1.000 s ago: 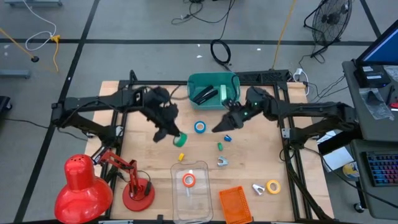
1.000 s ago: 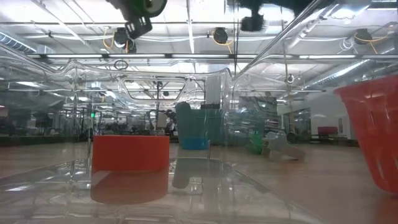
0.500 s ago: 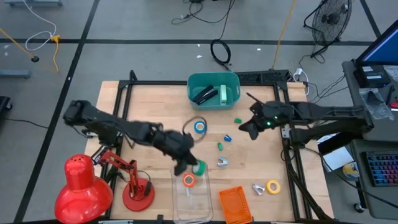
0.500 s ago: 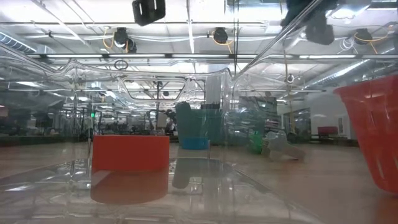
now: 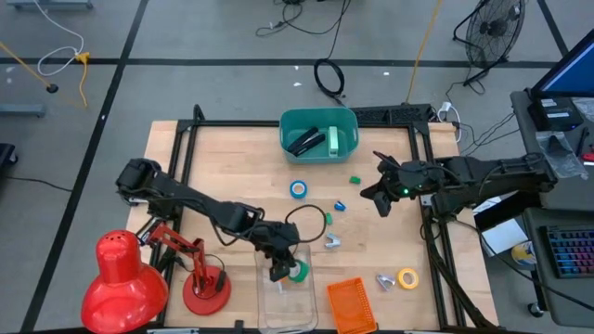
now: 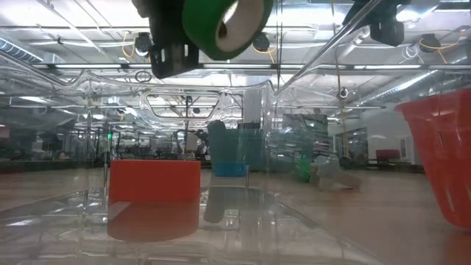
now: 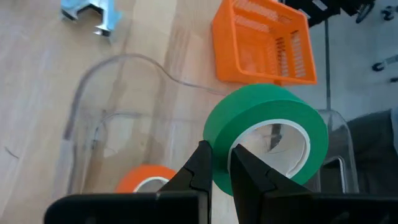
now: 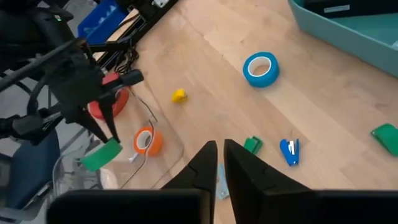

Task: Pick and place Stapler, Stapler remover, tape
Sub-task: Put the green tape into the transparent bin

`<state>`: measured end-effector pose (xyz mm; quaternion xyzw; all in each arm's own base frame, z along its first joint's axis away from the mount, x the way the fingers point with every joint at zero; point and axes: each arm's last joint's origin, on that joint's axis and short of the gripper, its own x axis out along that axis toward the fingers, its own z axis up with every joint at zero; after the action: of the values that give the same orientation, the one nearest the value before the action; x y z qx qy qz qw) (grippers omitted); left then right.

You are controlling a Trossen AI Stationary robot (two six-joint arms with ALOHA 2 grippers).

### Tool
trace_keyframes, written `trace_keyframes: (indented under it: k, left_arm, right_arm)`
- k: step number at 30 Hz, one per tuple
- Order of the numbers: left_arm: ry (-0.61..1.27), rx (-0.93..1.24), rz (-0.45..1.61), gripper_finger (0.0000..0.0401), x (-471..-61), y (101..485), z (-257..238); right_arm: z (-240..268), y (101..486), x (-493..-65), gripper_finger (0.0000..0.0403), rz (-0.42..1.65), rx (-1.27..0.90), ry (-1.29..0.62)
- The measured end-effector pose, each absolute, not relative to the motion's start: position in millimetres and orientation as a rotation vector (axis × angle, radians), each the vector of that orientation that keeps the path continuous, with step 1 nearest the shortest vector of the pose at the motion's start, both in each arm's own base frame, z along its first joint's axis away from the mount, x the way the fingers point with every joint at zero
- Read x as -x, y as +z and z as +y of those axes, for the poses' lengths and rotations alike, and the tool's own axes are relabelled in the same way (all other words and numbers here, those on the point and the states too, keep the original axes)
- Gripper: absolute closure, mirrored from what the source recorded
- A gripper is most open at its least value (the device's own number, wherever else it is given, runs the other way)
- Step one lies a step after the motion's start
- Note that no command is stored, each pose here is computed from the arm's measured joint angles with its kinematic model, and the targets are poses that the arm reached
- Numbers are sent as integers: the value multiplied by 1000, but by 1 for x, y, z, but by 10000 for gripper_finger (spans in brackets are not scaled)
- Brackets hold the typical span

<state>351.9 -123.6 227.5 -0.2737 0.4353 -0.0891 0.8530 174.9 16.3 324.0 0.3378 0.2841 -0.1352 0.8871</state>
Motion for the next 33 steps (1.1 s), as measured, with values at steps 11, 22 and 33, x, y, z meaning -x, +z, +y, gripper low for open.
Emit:
trace_keyframes:
  k: [11, 22, 33]
  left_arm:
    - [-253, 540, 1046, 371, -334, 222, -150]
    - [-283, 579, 1086, 371, -326, 222, -166]
    - [-257, 598, 1174, 371, -330, 197, -175]
  right_arm:
    - [16, 323, -175, 396, 586, -679, -294]
    - [16, 323, -178, 399, 579, -666, -309]
    - [16, 325, -181, 399, 545, -674, -295]
